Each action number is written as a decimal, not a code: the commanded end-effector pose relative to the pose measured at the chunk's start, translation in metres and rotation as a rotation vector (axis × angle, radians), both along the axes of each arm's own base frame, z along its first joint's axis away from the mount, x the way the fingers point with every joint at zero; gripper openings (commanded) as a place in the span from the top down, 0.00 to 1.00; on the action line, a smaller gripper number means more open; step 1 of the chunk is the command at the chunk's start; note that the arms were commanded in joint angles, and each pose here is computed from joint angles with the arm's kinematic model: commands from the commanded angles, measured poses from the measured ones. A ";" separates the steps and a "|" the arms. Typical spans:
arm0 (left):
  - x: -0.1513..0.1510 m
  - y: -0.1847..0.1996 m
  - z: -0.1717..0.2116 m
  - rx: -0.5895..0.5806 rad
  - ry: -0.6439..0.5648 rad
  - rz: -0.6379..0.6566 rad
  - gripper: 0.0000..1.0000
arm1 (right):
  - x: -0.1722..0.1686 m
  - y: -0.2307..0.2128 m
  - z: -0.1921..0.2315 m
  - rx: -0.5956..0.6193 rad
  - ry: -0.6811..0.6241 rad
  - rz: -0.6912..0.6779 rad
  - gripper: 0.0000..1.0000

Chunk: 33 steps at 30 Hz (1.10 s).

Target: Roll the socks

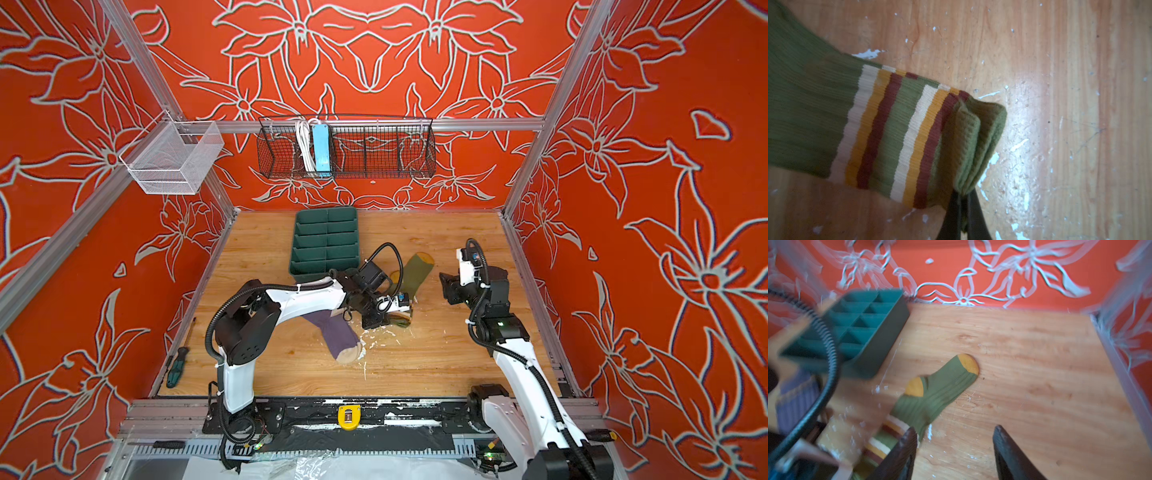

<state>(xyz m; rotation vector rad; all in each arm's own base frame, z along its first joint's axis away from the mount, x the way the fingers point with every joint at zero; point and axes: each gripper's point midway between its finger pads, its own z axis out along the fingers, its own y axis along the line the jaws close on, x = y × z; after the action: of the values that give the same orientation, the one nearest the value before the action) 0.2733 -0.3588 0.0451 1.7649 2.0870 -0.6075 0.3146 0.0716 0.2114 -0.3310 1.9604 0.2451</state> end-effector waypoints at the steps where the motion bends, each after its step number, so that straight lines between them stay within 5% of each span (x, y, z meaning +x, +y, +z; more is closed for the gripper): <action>1: -0.020 0.004 -0.004 -0.008 0.133 0.001 1.00 | -0.021 0.038 0.002 -0.258 -0.078 0.320 0.40; 4: -0.018 0.005 -0.004 -0.024 0.145 0.015 1.00 | -0.063 0.064 -0.029 -0.476 -0.036 0.648 0.40; 10: -0.015 0.005 -0.006 -0.029 0.225 0.028 1.00 | -0.100 0.052 -0.069 -0.771 0.040 0.776 0.41; 22: -0.008 -0.003 -0.007 -0.029 0.359 0.073 1.00 | -0.152 0.064 -0.096 -0.796 0.019 0.936 0.40; 33: -0.009 -0.005 -0.009 -0.034 0.380 0.074 1.00 | -0.110 0.104 -0.113 -0.815 -0.027 0.938 0.39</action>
<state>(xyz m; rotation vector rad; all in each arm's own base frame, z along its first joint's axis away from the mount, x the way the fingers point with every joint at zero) 0.2683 -0.3656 0.0416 1.6483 2.3185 -0.9644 0.1846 0.1648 0.0933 -1.8045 1.7093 0.0633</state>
